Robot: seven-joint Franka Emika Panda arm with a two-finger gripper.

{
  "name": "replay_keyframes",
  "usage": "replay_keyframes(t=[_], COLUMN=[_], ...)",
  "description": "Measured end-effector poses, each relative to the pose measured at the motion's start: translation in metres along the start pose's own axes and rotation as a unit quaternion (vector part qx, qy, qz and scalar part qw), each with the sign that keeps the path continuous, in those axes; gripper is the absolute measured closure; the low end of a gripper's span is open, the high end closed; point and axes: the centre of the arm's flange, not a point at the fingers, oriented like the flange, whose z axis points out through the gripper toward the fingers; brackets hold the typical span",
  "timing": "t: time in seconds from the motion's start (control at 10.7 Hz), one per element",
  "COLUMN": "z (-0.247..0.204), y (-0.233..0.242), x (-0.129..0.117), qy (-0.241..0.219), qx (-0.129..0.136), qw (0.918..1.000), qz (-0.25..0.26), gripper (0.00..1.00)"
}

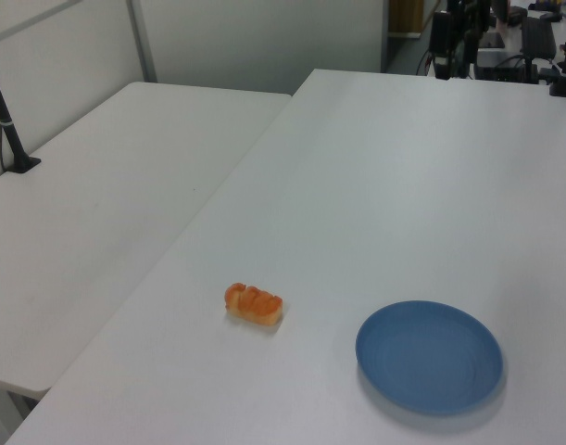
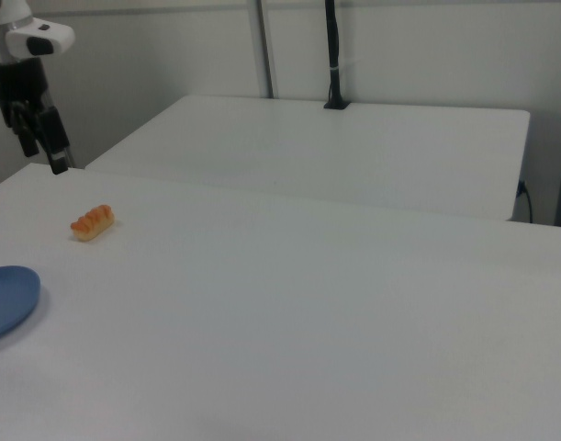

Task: Put the bread on the table

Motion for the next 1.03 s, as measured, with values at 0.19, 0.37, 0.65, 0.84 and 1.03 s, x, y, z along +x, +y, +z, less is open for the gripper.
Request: replay_keyframes(t=[0.19, 0.37, 0.65, 0.84, 1.03], z=[0.007, 0.013, 0.011, 0.009, 0.016], y=[0.026, 0.034, 0.042, 0.048, 0.053], x=[0.010, 0.015, 0.023, 0.041, 0.058], qy=[-0.017, -0.025, -0.012, 0.028, 0.052], qx=[-0.005, -0.006, 0.002, 0.019, 0.022], qw=[0.9998, 0.9991, 0.9970, 0.9950, 0.9898], qz=[-0.006, -0.036, -0.077, -0.094, -0.131], gripper=[0.00, 0.00, 0.00, 0.00, 0.00])
